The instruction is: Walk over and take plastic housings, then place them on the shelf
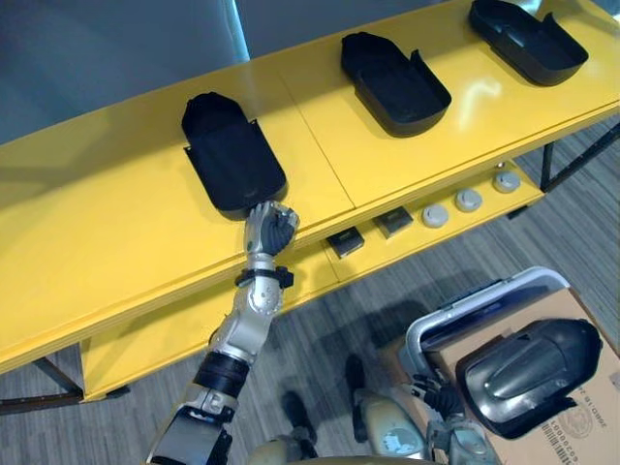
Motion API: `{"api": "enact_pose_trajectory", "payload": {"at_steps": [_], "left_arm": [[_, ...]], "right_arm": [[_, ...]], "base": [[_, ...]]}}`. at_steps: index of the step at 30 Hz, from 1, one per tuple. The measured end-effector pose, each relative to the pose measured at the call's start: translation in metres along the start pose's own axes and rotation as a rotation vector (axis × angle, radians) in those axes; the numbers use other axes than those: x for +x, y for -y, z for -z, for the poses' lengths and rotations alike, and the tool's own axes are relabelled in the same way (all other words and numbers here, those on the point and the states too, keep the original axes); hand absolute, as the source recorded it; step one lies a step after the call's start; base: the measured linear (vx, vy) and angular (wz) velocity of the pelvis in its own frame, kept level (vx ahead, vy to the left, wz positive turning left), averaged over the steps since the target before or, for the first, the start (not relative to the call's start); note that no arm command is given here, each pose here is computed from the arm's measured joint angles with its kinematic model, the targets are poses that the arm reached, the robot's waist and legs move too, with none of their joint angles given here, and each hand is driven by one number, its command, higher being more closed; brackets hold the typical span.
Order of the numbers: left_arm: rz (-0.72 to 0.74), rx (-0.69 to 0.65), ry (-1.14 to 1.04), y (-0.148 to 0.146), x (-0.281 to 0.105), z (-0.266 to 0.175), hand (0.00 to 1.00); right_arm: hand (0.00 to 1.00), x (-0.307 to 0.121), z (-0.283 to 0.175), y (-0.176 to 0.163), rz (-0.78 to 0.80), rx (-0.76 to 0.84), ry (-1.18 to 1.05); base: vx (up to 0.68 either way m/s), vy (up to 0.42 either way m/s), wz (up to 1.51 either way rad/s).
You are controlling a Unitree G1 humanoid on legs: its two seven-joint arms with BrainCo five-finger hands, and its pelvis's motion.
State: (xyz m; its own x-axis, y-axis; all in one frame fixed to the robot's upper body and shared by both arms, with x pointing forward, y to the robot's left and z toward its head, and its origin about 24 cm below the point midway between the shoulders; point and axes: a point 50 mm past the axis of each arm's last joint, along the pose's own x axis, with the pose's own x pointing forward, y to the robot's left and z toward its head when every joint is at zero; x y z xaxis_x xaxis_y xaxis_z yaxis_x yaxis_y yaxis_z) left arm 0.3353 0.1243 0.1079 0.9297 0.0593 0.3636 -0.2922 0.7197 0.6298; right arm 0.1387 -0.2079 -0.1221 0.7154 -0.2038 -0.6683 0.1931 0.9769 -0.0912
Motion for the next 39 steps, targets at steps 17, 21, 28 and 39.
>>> {"api": "enact_pose_trajectory", "payload": {"at_steps": [17, 21, 28, 39], "left_arm": [[-0.033, 0.02, -0.032, -0.01, 0.012, 0.005, 1.0], [-0.076, -0.092, 0.105, -0.018, 0.0, -0.027, 1.0], [-0.225, -0.297, 0.392, -0.066, -0.024, -0.073, 1.0], [-0.816, -0.464, -0.058, -0.166, -0.087, 0.057, 1.0]], "right_arm": [[0.0, 0.0, -0.001, 0.0, -0.001, 0.001, 0.004], [0.0, 0.0, 0.002, 0.0, 0.006, 0.003, -0.014], [0.0, -0.002, 0.014, 0.005, 0.035, 0.005, -0.073], [0.0, -0.01, 0.038, 0.022, 0.103, 0.032, -0.189]], "base": [[0.01, 0.002, -0.01], [0.02, 0.005, 0.12], [0.01, 0.016, 0.23], [0.0, -0.009, 0.22]]}}
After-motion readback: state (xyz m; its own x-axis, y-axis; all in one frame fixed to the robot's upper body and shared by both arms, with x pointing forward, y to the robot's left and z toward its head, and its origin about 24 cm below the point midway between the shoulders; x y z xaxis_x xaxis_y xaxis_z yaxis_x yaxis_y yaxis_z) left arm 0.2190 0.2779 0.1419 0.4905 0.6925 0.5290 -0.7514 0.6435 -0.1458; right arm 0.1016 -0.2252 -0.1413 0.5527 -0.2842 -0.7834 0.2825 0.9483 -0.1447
